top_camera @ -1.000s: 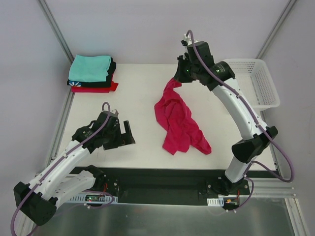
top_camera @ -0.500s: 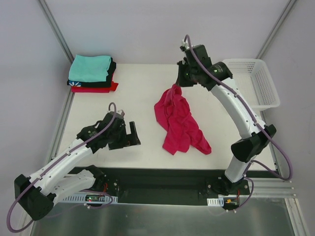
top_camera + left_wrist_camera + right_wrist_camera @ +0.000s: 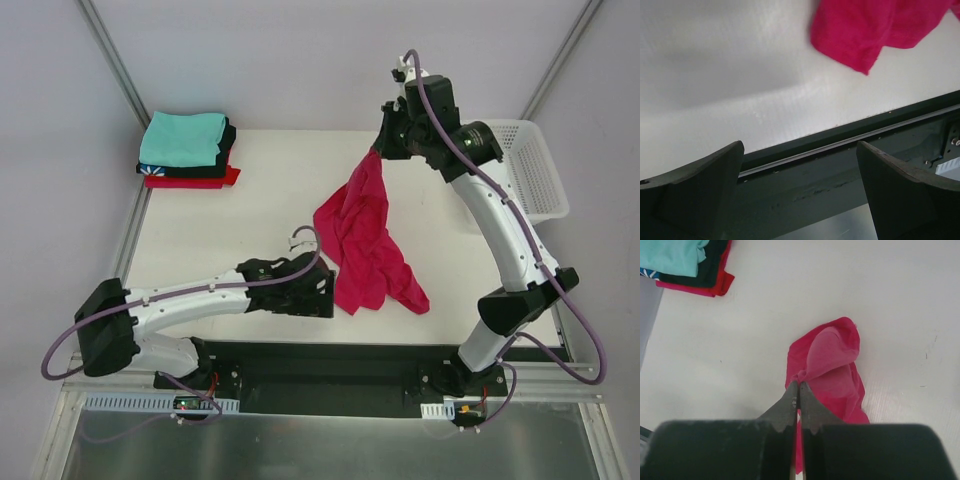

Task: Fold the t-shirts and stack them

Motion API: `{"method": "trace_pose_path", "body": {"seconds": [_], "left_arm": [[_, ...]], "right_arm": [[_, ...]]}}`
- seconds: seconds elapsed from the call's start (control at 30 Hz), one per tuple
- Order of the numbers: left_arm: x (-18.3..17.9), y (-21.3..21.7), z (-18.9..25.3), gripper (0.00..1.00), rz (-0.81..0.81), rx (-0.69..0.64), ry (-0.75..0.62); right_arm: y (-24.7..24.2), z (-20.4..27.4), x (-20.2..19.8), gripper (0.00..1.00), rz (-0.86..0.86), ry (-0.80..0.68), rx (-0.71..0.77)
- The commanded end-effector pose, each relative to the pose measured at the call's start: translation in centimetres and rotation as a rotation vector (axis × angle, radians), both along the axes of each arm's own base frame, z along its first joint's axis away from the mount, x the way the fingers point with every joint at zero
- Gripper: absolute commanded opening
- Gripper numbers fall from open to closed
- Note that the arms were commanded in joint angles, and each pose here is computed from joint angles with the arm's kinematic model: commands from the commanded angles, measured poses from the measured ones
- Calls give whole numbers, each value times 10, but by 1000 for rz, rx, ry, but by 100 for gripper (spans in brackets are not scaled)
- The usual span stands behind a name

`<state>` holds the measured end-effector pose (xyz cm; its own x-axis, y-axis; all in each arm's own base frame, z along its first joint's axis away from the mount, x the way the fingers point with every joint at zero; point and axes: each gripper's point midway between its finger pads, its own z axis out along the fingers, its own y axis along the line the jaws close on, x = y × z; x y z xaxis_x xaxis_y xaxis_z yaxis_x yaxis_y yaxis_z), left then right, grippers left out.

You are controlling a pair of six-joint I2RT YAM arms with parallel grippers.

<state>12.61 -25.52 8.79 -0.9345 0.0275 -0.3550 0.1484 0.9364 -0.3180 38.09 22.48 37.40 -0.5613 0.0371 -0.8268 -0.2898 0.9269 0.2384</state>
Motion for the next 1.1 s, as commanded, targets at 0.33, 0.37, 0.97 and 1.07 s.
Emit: {"method": "trace_pose_path", "body": {"seconds": [0.33, 0.37, 0.97, 1.07], "left_arm": [[52, -57, -1, 81, 112, 240, -249], [52, -57, -7, 82, 113, 255, -246], [48, -95, -20, 77, 49, 305, -279], [46, -97, -24, 77, 40, 313, -270]], "right_arm": [[-17, -20, -22, 1, 2, 21, -4], [-19, -22, -23, 1, -2, 24, -5], [-30, -38, -27, 1, -10, 55, 8], [-32, -39, -28, 1, -13, 57, 8]]}}
